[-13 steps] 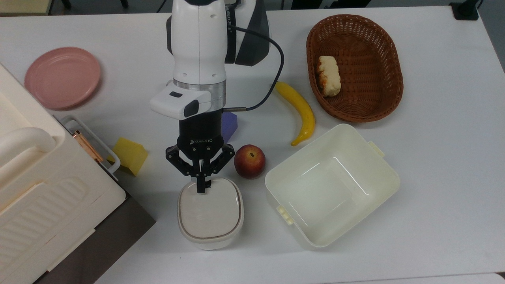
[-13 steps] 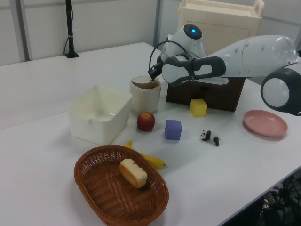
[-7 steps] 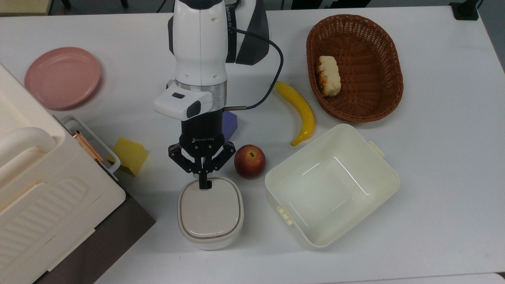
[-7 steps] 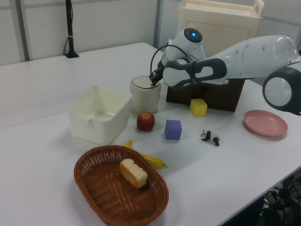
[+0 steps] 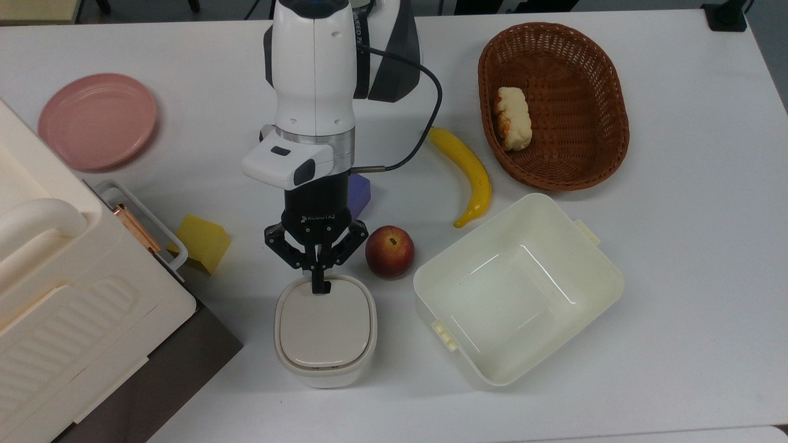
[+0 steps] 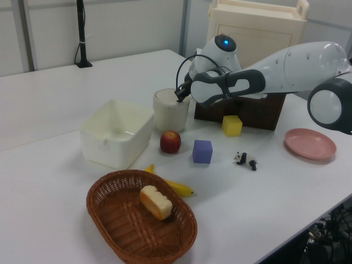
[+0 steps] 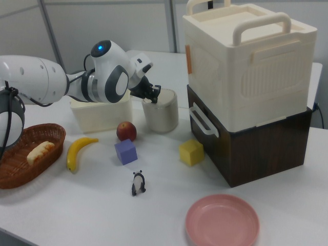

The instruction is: Close the trash can

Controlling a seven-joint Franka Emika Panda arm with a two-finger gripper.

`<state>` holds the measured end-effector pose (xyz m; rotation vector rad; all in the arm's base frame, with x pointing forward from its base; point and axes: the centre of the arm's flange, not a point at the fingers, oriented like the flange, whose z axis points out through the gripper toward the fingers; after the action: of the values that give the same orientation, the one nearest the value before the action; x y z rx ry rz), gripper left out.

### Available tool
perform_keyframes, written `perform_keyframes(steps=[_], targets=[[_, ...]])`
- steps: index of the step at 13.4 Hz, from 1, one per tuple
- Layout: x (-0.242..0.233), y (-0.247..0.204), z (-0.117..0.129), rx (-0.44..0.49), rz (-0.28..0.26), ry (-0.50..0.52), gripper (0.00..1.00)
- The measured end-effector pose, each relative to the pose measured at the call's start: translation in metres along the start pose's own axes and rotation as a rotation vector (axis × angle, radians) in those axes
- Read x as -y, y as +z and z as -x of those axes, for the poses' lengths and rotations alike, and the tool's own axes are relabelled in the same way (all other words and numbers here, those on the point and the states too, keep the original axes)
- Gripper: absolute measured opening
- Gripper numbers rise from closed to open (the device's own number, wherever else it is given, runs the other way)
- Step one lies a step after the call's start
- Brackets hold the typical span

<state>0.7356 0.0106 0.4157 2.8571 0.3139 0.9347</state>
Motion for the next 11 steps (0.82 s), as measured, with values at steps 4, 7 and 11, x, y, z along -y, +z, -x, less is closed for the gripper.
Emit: perform_keyframes(steps=[4,7,11], targets=[[0.000,-0.002,-0.002,-0.005,0.002,-0.003,0.01],[-0.006,-0.044,-0.023,-0.067,0.014,0.003,0.01],[-0.004,-0.125,-0.025,-0.039,0.007,0.004,0.01]])
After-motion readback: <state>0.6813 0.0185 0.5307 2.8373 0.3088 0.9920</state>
